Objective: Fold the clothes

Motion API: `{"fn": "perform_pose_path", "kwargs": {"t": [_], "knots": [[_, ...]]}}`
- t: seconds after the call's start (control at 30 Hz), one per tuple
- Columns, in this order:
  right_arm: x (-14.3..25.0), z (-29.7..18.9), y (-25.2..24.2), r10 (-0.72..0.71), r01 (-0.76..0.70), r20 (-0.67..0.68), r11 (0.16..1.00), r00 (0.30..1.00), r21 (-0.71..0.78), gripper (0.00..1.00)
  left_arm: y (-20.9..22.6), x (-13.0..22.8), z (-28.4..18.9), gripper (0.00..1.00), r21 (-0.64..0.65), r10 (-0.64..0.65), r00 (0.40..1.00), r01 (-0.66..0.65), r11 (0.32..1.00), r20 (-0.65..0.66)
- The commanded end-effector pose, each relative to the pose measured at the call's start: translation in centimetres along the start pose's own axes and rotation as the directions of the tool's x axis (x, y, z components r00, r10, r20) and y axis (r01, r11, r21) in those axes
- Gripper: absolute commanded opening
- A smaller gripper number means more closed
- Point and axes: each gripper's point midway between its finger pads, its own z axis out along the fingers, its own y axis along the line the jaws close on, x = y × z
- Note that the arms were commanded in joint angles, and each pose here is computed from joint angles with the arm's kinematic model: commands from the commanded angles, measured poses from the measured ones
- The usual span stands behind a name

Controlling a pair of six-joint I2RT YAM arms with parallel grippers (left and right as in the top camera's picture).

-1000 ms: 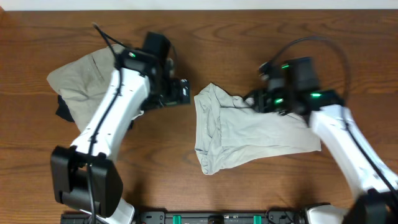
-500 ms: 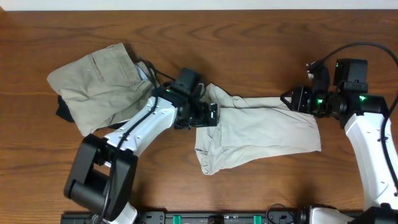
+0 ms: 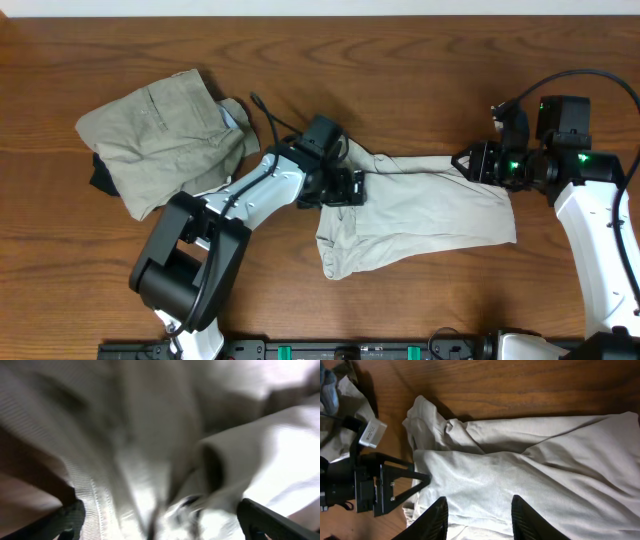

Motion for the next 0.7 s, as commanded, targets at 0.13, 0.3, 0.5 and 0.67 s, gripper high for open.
{"fn": "perform_pose_path", "kwargs": {"t": [0.13, 0.3, 0.5, 0.67], "knots": [[0.0, -0.1, -0.7, -0.014, 0.014, 0.001, 0.999, 1.000, 0.033, 0.40, -1.3, 3.1, 2.9, 0.67, 0.036, 0.047, 0.994, -0.043, 0.998, -0.098], [0.2, -0.1, -0.8, -0.009, 0.009, -0.009, 0.999, 1.000, 0.035, 0.40, -0.8, 3.5, 2.1, 0.06, 0.003, 0.035, 0.993, -0.035, 0.999, -0.115], [0.4, -0.1, -1.6, -0.004, 0.006, -0.015, 0.996, 1.000, 0.084, 0.40, 2.4, 1.0, -5.1, 0.06, -0.239, 0.058, 0.997, -0.069, 0.969, -0.052], [0.1, -0.1, -1.6, -0.011, 0.011, -0.003, 0.996, 1.000, 0.086, 0.39, 2.2, -1.6, -12.6, 0.06, -0.376, 0.185, 0.983, -0.178, 0.909, -0.015]]}}
